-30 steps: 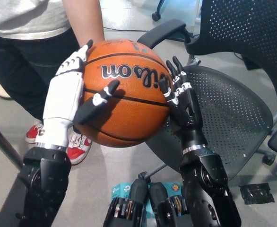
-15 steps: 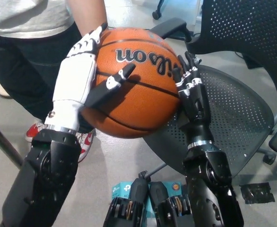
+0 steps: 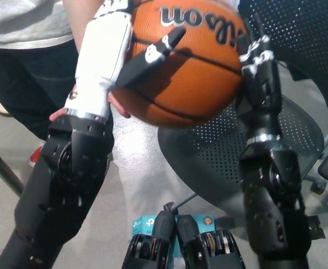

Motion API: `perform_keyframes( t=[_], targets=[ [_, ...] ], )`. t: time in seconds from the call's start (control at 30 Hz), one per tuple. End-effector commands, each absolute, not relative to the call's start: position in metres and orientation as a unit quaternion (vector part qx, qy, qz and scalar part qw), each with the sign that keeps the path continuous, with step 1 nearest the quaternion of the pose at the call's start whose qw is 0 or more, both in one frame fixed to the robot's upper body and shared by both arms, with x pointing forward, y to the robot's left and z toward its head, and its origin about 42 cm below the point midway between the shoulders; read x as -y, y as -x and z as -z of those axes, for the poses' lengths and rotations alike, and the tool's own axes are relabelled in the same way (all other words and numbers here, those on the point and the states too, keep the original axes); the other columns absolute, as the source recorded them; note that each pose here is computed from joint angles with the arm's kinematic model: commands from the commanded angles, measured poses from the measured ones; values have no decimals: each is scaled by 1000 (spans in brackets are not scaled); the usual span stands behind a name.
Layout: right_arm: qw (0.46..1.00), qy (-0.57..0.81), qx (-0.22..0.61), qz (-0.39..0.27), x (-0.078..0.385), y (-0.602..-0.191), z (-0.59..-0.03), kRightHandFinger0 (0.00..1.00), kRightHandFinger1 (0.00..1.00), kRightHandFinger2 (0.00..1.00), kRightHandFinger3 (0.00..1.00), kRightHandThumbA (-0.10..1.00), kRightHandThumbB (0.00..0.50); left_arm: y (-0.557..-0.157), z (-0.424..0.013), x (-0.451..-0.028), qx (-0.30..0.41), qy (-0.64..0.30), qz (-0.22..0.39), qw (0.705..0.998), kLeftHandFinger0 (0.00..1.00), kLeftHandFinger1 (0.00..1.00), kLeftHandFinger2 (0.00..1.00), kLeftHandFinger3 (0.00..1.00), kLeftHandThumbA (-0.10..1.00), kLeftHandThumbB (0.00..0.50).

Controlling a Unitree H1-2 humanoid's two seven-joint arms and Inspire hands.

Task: The robot grabs the basketball from a person using both hands and then drops it on the black chair in the front

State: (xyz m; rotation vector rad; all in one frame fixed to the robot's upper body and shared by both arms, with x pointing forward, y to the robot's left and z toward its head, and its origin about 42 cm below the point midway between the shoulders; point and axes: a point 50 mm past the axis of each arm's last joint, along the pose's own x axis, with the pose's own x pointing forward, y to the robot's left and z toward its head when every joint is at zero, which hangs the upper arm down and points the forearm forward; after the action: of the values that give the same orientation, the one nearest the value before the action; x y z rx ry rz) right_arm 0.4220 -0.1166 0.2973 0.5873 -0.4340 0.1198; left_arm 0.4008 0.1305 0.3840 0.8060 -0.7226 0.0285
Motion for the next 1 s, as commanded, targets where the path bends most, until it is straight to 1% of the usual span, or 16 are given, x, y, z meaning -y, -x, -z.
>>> perform_keyframes(
  t=[0.0,0.07,0.1,0.13,0.2,0.23,0.33,0.37,0.4,0.53,0.6,0.63,0.67,0.77,0.83,0.97],
  targets=[
    [883,-270,341,-176,70,-410,-416,1000,1000,1000,1000,1000,242,-397,-429,-62,389,-342,107,849,1000,1000,1000,1000,1000,214],
    [885,-269,338,-174,74,-411,-422,1000,1000,1000,1000,1000,239,-399,-433,-56,386,-333,109,853,1000,1000,1000,1000,1000,214],
    [887,-269,336,-170,77,-411,-424,1000,1000,1000,1000,1000,248,-400,-434,-53,385,-331,109,854,1000,1000,1000,1000,1000,197],
    [888,-261,338,-170,83,-413,-427,1000,1000,1000,1000,1000,243,-402,-436,-48,385,-327,111,856,1000,1000,1000,1000,1000,194],
    [895,-246,337,-160,91,-417,-428,1000,1000,1000,1000,1000,244,-408,-438,-40,383,-320,112,859,1000,1000,1000,1000,1000,195],
    [901,-236,329,-153,95,-420,-427,1000,1000,1000,1000,1000,265,-411,-436,-37,382,-314,116,861,1000,1000,1000,1000,1000,195],
    [905,-244,314,-154,103,-425,-427,1000,1000,1000,1000,1000,272,-421,-432,-28,378,-304,125,865,1000,1000,1000,1000,1000,207],
    [905,-259,303,-150,105,-426,-429,1000,1000,1000,1000,1000,270,-425,-431,-25,375,-303,126,867,1000,1000,1000,1000,1000,196],
    [904,-264,301,-149,111,-431,-429,1000,1000,1000,1000,1000,250,-431,-429,-19,369,-301,129,870,1000,1000,1000,1000,1000,187],
    [919,-236,287,-133,127,-448,-424,1000,1000,1000,1000,1000,211,-452,-423,-3,354,-284,145,879,1000,1000,1000,1000,1000,199],
    [928,-223,271,-124,138,-457,-418,1000,1000,1000,1000,1000,217,-463,-415,6,341,-271,156,887,1000,1000,1000,1000,1000,203],
    [934,-218,257,-121,141,-460,-415,1000,1000,1000,1000,1000,233,-467,-411,9,334,-267,157,890,1000,1000,1000,1000,1000,211],
    [935,-219,250,-120,143,-464,-412,1000,1000,1000,1000,1000,233,-470,-407,11,327,-262,158,894,1000,1000,1000,1000,1000,221],
    [944,-217,223,-109,153,-475,-404,1000,1000,1000,1000,1000,244,-482,-395,22,304,-235,172,907,1000,1000,1000,1000,1000,195],
    [949,-207,213,-103,159,-481,-399,1000,1000,1000,1000,1000,255,-487,-389,30,289,-217,177,915,1000,1000,1000,1000,1000,208],
    [953,-206,200,-95,171,-494,-393,1000,1000,1000,1000,1000,251,-498,-381,42,272,-197,191,922,1000,1000,1000,1000,1000,214]
  ],
)
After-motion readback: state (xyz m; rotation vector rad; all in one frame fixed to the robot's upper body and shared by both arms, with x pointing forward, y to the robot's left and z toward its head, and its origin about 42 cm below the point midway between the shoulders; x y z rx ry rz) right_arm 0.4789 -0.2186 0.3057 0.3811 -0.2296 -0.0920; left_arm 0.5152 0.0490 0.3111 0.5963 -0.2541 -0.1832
